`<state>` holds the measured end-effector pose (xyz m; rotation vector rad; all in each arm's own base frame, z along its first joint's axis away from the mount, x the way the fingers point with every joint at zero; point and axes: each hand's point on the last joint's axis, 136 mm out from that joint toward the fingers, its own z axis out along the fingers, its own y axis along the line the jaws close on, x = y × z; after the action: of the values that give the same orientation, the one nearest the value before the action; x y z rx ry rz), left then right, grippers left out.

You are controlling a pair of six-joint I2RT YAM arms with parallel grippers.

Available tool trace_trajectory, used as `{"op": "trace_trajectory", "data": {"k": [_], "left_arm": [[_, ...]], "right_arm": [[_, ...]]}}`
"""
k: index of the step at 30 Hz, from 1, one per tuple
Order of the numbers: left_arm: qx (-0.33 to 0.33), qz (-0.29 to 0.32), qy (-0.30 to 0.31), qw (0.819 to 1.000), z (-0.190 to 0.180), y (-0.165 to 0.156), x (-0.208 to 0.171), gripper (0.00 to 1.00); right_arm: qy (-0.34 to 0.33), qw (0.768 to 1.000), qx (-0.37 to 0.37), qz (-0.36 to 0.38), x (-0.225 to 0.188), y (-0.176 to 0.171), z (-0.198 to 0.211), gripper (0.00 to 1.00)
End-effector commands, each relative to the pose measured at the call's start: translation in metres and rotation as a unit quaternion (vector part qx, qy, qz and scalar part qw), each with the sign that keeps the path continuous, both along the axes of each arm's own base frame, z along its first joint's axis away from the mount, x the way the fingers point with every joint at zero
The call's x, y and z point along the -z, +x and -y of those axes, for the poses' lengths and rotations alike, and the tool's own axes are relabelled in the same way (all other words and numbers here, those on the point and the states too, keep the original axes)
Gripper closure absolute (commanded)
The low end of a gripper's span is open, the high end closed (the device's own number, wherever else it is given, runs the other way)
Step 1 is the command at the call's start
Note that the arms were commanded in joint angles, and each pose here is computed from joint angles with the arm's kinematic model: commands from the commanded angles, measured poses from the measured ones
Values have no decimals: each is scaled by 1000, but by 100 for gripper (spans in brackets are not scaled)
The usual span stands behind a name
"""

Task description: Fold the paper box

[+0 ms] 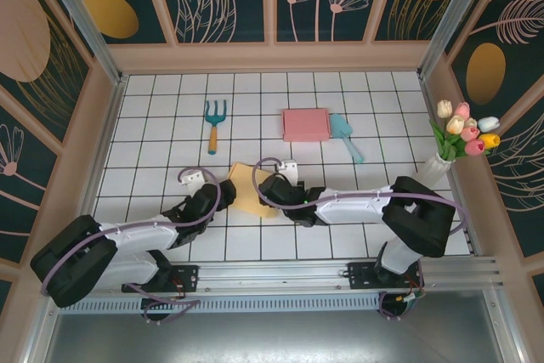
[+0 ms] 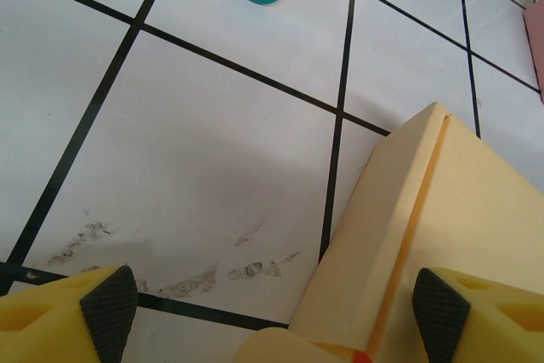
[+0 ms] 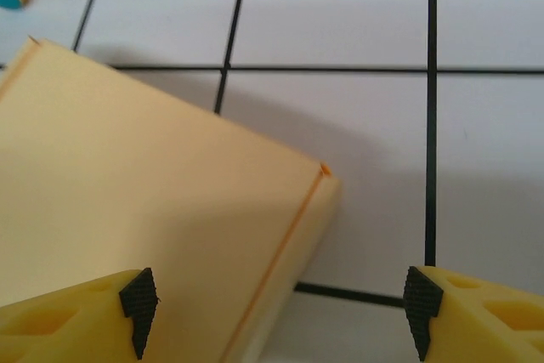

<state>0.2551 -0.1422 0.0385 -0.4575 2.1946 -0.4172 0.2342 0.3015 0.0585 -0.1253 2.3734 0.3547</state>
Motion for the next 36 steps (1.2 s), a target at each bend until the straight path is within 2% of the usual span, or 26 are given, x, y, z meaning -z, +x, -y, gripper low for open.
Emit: {"op": "trace_trajectory", "data": {"k": [1, 9, 13, 16, 21, 23, 27, 31, 34, 36], "left_arm": [[4, -1, -10, 1000, 5, 0, 0, 14], [4, 6, -25, 1000, 8, 1, -20, 12], [6, 15, -58, 998, 11, 0, -40, 10], [-1, -1, -95, 995, 15, -5, -47, 2], [-4, -42, -116, 992, 21, -13, -50, 1], [4, -45, -109, 993, 24, -12, -55, 1], [53, -33, -50, 997, 30, -6, -63, 1], [61, -50, 1, 997, 29, -3, -50, 1], [76, -64, 6, 995, 38, -1, -38, 2], [85, -73, 2, 994, 45, 1, -31, 5]], "right_arm": [[53, 998, 12, -19, 2, -3, -5, 21], [61, 997, 17, -33, 19, 0, 9, 23], [54, 998, 17, -30, 23, -1, 14, 23], [57, 998, 9, -29, 24, -3, 14, 23], [63, 998, -4, -28, 25, -6, 13, 23], [60, 998, -5, -30, 27, -6, 13, 23], [59, 998, -6, -30, 28, -6, 14, 23], [58, 998, -6, -30, 27, -4, 15, 23], [56, 998, -6, -29, 26, -4, 17, 23], [56, 998, -6, -29, 26, -4, 17, 23]]}}
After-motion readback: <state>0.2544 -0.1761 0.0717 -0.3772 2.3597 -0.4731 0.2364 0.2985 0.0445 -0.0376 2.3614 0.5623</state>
